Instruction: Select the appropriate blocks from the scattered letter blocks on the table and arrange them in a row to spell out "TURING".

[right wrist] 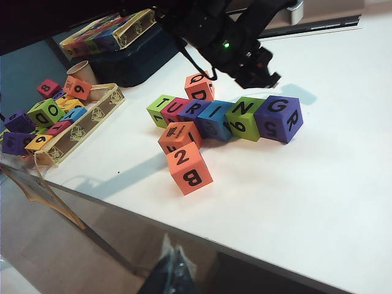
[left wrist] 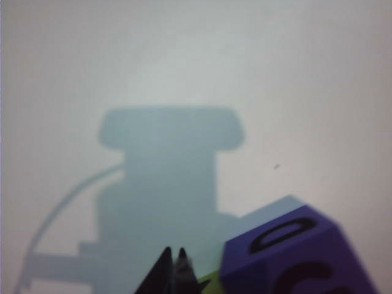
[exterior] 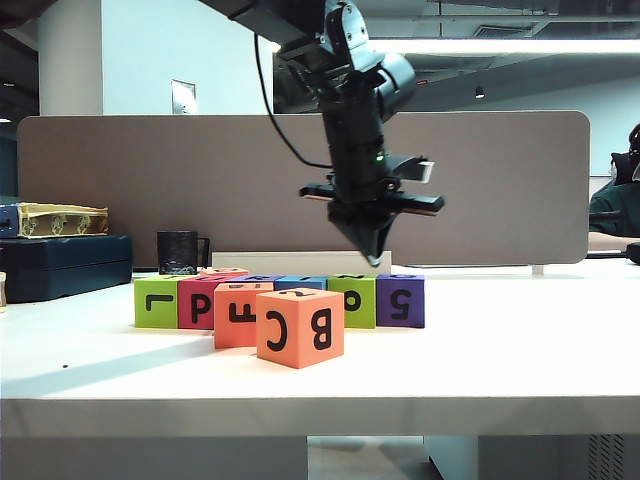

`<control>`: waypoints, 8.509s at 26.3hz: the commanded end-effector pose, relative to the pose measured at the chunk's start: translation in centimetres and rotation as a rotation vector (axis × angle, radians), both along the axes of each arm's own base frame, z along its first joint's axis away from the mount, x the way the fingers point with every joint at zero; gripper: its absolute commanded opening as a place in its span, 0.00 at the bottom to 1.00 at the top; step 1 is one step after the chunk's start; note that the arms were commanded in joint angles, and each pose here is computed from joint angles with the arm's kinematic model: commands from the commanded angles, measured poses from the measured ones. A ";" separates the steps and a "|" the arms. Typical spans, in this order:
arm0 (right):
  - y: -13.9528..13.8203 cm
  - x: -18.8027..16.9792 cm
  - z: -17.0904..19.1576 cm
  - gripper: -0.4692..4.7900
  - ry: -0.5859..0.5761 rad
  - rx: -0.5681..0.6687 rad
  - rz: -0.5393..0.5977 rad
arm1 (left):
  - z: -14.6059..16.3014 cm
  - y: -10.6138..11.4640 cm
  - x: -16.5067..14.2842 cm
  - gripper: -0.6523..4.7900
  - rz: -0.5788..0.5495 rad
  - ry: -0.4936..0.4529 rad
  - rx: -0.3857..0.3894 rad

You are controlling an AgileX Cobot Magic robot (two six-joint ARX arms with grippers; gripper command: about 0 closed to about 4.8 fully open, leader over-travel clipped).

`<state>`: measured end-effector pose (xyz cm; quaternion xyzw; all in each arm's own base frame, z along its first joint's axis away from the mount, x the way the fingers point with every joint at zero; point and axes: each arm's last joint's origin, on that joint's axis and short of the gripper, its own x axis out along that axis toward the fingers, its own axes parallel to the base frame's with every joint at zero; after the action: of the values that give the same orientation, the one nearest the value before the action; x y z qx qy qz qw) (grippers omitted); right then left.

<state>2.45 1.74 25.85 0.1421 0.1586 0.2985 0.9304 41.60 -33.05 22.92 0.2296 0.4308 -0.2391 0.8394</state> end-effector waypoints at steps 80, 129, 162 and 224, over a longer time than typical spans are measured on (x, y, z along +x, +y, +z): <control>0.0 -0.2 0.3 0.09 -0.034 -0.003 0.000 | -0.1 -2.9 -1.4 0.11 -0.095 -0.013 -0.080; 0.0 -0.2 0.3 0.09 -0.035 -0.003 0.001 | -0.6 -7.8 -7.0 0.11 -0.211 0.018 -0.017; 0.0 -0.2 0.3 0.09 -0.035 -0.003 0.002 | -0.8 -5.9 -6.5 0.11 -0.114 0.011 0.171; 0.2 0.4 0.4 0.09 -0.005 0.027 0.110 | 22.4 21.4 -6.1 0.11 0.446 -0.153 -0.125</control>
<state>2.81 1.98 26.07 0.1486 0.1662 0.3501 0.9098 36.30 -12.00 44.32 0.0978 0.4063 -0.0582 0.9067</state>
